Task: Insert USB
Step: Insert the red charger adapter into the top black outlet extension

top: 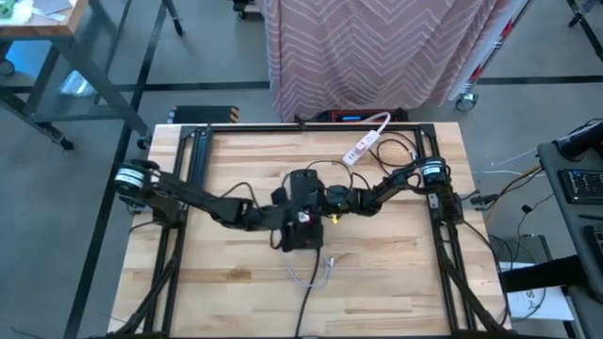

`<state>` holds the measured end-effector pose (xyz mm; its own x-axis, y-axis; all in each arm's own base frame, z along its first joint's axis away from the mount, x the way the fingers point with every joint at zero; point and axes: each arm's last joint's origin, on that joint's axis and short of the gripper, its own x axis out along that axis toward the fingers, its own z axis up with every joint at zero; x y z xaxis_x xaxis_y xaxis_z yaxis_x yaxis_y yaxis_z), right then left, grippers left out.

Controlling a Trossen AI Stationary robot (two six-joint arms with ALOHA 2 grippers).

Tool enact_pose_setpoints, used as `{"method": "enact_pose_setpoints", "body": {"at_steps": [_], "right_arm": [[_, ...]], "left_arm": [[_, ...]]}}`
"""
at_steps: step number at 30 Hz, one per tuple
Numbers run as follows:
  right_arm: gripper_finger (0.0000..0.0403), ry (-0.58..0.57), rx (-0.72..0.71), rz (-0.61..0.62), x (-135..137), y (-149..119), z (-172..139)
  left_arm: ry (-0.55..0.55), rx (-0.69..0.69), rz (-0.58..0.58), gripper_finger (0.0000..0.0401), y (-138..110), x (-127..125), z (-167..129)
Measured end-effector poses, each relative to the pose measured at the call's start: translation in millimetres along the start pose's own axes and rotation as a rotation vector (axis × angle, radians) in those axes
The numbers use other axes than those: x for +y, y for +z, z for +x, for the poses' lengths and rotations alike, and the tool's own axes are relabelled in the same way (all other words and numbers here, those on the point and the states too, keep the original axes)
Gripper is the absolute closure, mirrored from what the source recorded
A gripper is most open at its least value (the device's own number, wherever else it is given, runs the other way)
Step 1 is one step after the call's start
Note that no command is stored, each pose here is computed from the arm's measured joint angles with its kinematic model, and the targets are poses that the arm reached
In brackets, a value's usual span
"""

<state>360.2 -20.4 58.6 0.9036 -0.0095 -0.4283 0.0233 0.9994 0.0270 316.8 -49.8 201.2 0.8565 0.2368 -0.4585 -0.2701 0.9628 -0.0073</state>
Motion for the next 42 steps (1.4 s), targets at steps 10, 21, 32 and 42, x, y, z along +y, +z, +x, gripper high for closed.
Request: {"method": "enact_pose_setpoints", "body": {"at_steps": [10,21,32,42], "right_arm": [[0.0403,0.006,0.000,0.003,0,0,0],[0.0403,0.051,0.014,0.029,3,8,-5],[0.0403,0.071,0.031,-0.007,17,23,-16],[0.0403,0.073,0.023,-0.011,17,27,-18]], "left_arm": [[0.346,0.102,-0.212,0.0276,-8,52,-97],[0.877,0.070,-0.635,0.0276,-23,124,-145],[0.862,0.334,-0.835,0.0276,-27,226,-155],[0.864,0.411,-0.768,0.0276,-36,247,-151]]}}
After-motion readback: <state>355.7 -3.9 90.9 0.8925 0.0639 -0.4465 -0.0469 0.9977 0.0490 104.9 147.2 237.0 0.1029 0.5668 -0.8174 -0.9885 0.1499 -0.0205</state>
